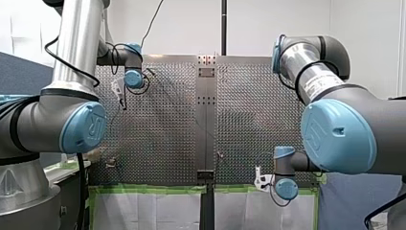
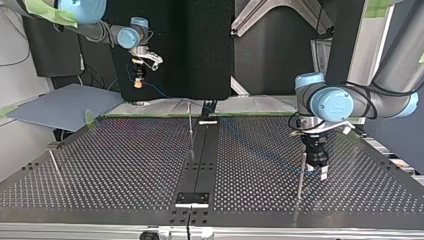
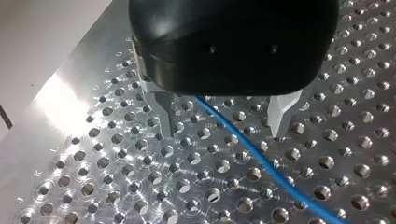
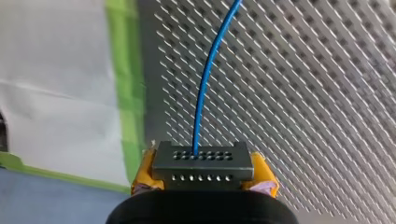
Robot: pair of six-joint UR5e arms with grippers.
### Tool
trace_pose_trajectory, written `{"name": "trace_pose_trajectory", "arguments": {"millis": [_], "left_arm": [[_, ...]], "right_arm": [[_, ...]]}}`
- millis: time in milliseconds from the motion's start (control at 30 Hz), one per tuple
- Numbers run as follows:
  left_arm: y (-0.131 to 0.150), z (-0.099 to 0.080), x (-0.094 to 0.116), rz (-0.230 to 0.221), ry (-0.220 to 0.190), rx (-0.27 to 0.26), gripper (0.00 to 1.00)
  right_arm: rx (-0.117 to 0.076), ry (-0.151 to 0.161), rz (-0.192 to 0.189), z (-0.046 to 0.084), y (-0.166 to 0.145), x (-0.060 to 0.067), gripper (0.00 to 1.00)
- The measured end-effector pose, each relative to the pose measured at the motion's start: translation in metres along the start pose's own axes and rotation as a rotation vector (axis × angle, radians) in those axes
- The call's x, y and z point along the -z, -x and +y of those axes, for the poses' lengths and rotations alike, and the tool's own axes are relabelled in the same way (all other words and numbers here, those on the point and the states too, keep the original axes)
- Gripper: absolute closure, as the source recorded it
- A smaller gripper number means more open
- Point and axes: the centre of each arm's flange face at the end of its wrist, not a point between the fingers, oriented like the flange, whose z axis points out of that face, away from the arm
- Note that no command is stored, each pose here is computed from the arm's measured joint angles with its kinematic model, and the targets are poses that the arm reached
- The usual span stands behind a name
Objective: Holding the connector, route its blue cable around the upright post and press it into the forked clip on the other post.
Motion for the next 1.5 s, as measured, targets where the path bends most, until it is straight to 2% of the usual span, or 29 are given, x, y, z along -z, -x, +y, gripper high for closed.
{"name": "trace_pose_trajectory", "arguments": {"millis": [133,333,433,533,733,1033,1167,1367,1500], "left_arm": [[0.0,0.0,0.0,0.0,0.001,0.0,0.0],[0.0,0.002,-0.001,-0.001,0.004,-0.001,0.0],[0.0,0.002,-0.001,-0.001,0.004,-0.001,0.0],[0.001,0.002,-0.001,-0.001,0.004,-0.001,0.0],[0.0,0.004,-0.001,-0.001,0.007,0.003,0.0],[0.0,0.003,0.0,0.001,0.005,0.004,0.0],[-0.001,0.002,0.0,0.0,0.01,0.007,0.0],[0.0,0.005,0.0,-0.003,0.019,0.044,0.0],[0.0,0.009,-0.003,-0.011,-0.001,0.081,0.0]], "right_arm": [[0.041,-0.046,-0.017,-0.011,0.013,0.003,1.0],[0.099,-0.104,-0.003,-0.025,0.011,0.002,1.0],[0.123,-0.121,0.013,-0.029,0.004,0.001,1.0],[0.133,-0.135,0.03,-0.033,-0.007,0.0,1.0],[0.132,-0.149,0.05,-0.039,-0.024,-0.001,1.0],[0.125,-0.165,0.061,-0.046,-0.027,0.0,1.0],[0.112,-0.178,0.072,-0.049,-0.029,-0.001,1.0],[0.107,-0.196,0.076,-0.055,-0.03,-0.001,1.0],[0.109,-0.203,0.067,-0.059,-0.03,0.0,1.0]]}}
